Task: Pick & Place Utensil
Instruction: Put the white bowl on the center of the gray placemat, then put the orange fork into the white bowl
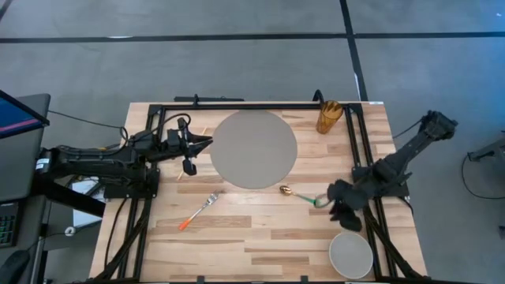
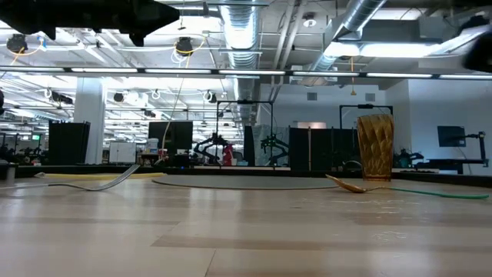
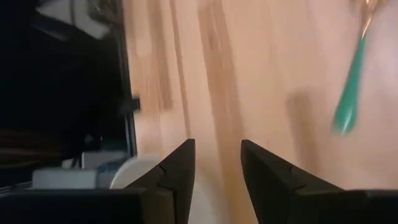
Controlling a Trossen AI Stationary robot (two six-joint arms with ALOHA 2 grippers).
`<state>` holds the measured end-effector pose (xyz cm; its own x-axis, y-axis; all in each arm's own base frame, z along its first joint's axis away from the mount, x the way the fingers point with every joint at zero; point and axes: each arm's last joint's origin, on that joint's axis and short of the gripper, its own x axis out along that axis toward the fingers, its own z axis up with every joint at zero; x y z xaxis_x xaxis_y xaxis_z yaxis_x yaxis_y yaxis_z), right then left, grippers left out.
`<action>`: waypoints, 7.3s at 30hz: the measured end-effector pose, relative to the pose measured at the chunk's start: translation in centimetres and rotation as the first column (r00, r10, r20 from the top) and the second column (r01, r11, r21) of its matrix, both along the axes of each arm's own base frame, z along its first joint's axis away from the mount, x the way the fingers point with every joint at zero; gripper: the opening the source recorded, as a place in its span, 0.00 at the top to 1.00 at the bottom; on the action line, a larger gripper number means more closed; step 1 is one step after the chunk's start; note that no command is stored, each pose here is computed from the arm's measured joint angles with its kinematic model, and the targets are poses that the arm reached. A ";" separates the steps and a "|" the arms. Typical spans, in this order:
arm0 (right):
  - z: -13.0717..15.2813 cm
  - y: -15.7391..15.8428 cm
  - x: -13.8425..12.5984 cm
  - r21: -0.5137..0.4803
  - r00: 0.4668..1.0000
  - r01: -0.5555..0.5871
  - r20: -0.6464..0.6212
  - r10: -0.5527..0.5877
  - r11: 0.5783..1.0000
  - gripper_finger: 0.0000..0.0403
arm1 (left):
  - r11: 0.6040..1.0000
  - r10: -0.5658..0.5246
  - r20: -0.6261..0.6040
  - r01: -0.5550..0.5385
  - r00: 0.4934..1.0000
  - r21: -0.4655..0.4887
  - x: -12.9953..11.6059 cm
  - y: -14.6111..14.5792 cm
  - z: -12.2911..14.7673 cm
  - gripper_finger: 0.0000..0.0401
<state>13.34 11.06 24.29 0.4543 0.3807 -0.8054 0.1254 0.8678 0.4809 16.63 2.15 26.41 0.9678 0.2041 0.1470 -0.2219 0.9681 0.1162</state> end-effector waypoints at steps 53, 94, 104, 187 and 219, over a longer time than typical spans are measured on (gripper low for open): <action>-7.1 5.5 -3.6 -0.104 0.968 0.039 -0.243 -0.063 0.994 0.70 | 1.000 0.007 0.003 -0.007 1.000 -0.010 0.0 0.0 0.0 0.89; 5.5 -9.9 10.7 -0.700 0.878 0.471 0.431 -0.208 0.537 0.99 | 1.000 0.008 0.054 -0.008 0.998 -0.004 -0.1 0.0 0.5 0.89; 1.0 -18.1 16.7 -0.461 0.859 0.481 0.419 -0.296 0.746 0.99 | 0.999 0.045 0.057 -0.045 0.997 -0.008 -0.1 0.2 0.5 0.89; 4.9 -16.1 4.8 -0.443 0.766 0.358 0.643 0.013 0.822 0.92 | 0.976 0.172 -0.388 -0.210 0.905 -0.056 3.5 -2.0 3.1 0.89; 4.0 -16.5 6.0 -0.446 0.772 0.356 0.636 0.011 0.821 0.96 | 0.752 -0.445 -0.883 -0.473 0.151 -0.460 2.2 -9.6 -9.8 0.68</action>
